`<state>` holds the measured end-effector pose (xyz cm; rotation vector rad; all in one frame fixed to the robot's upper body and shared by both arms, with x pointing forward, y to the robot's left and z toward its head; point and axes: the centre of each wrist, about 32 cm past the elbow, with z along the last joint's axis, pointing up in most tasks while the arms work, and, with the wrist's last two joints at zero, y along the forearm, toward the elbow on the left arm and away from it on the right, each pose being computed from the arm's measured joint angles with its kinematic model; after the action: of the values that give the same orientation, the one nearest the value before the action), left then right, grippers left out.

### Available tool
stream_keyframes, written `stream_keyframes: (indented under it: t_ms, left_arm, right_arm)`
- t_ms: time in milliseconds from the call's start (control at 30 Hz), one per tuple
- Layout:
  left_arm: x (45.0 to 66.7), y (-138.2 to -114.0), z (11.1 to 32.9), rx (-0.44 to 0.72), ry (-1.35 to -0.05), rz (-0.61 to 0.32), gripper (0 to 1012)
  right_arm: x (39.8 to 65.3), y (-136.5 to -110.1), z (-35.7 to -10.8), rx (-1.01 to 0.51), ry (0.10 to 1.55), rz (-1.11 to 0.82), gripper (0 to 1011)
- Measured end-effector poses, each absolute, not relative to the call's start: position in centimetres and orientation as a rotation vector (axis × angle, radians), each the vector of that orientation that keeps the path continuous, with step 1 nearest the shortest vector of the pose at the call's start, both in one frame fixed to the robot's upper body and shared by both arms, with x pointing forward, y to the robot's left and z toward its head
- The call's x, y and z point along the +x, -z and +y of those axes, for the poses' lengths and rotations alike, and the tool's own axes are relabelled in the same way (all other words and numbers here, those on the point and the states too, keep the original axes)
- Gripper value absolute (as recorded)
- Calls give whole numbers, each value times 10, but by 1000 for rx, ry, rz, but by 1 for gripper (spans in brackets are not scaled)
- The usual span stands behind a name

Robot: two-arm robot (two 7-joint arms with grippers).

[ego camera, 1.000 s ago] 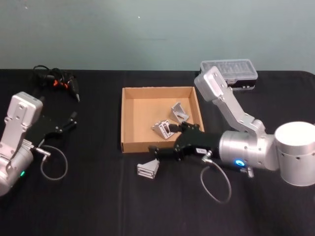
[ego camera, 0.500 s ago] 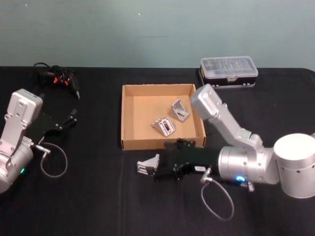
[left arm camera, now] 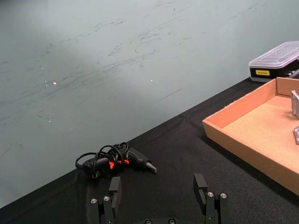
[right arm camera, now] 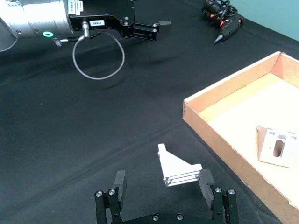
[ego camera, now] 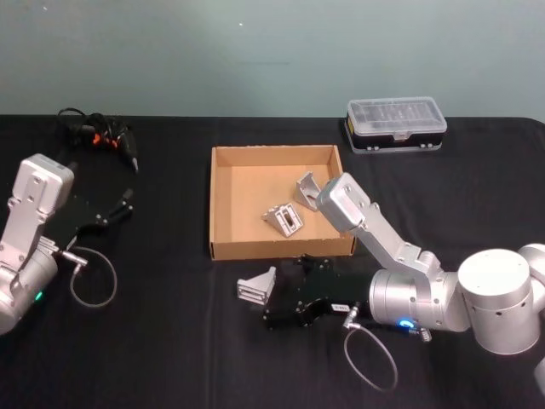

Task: Use one hand to pick up the angle iron from the table and place it into the box.

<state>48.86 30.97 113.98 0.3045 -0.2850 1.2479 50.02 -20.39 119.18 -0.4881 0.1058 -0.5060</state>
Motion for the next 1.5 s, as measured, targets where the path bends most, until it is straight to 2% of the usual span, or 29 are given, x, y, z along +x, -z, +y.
stream_keyframes:
  t_ms: [800,1500]
  left_arm:
    - [489,-1140,310,304,-1248,-285,1011]
    - [489,-1140,310,305,-1248,-285,1011]
  right_arm:
    - [511,-1173,-196,-473,537,95,1004]
    - [516,-1167,-195,-470,554,111,1004]
